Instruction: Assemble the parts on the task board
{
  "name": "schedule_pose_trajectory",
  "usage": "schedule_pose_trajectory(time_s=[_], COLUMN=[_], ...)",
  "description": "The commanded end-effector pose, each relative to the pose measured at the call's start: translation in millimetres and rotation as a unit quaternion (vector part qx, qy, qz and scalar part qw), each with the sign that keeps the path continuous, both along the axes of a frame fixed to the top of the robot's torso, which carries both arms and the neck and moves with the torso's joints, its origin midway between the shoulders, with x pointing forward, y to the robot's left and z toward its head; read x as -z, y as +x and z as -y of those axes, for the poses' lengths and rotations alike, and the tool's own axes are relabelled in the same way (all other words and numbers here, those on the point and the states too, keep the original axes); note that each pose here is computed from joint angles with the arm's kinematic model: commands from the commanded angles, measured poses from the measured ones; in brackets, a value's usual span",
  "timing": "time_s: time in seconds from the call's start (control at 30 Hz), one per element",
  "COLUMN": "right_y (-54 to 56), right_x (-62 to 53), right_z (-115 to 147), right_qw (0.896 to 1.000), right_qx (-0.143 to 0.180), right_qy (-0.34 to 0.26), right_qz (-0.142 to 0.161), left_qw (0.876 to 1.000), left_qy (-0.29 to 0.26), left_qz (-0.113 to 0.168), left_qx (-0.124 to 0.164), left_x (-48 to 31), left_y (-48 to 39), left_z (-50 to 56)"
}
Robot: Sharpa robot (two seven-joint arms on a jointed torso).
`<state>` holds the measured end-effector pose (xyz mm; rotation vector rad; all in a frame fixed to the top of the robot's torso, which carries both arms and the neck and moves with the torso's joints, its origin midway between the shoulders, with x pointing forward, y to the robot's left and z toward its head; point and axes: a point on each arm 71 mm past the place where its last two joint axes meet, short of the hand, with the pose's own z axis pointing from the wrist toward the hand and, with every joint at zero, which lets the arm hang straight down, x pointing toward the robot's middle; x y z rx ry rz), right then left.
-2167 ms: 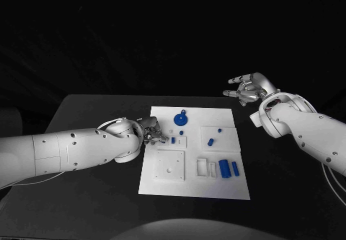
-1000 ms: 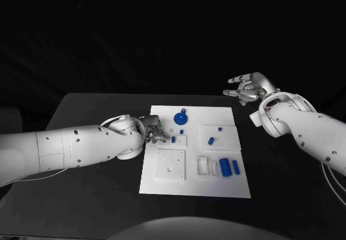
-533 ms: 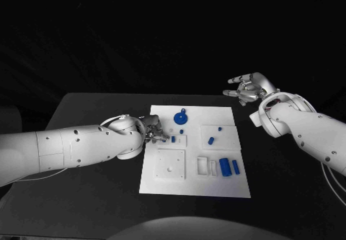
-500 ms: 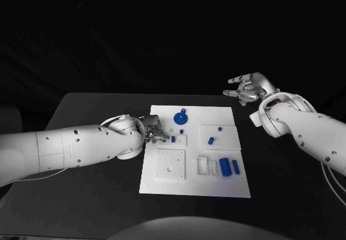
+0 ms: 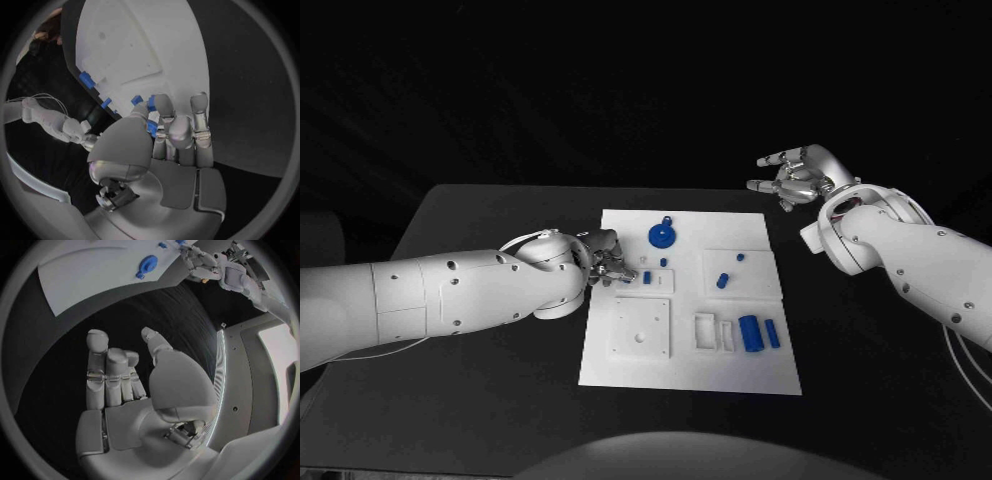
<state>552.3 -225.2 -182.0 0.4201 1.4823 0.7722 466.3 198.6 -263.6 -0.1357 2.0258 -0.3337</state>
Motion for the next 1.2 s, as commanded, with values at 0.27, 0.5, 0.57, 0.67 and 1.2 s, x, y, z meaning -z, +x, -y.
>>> schedule_pose_trajectory(time_s=[0.27,0.5,0.57,0.67,1.2], right_y=[-0.5,-0.8,-0.9,-0.9,-0.9], right_x=[1.8,3.4,3.6,3.9,4.7], right_z=[-1.5,-1.6,-1.7,-1.5,-1.2], right_qw=[1.0,1.0,1.0,1.0,1.0], right_qx=[-0.008,-0.008,-0.008,-0.008,-0.007], right_qy=[-0.003,-0.002,-0.002,-0.002,-0.001], right_qz=[-0.001,-0.003,-0.003,-0.003,-0.004], left_qw=[1.0,1.0,1.0,1.0,1.0], left_qy=[0.009,0.004,0.003,0.001,0.0], left_qz=[-0.007,-0.007,-0.006,-0.005,-0.005], left_qx=[0.003,0.001,0.001,0.0,-0.004], left_x=[4.3,4.4,4.3,4.2,4.5], left_y=[-4.7,-5.2,-5.2,-5.2,-4.5], left_z=[2.9,3.9,4.1,4.4,2.8])
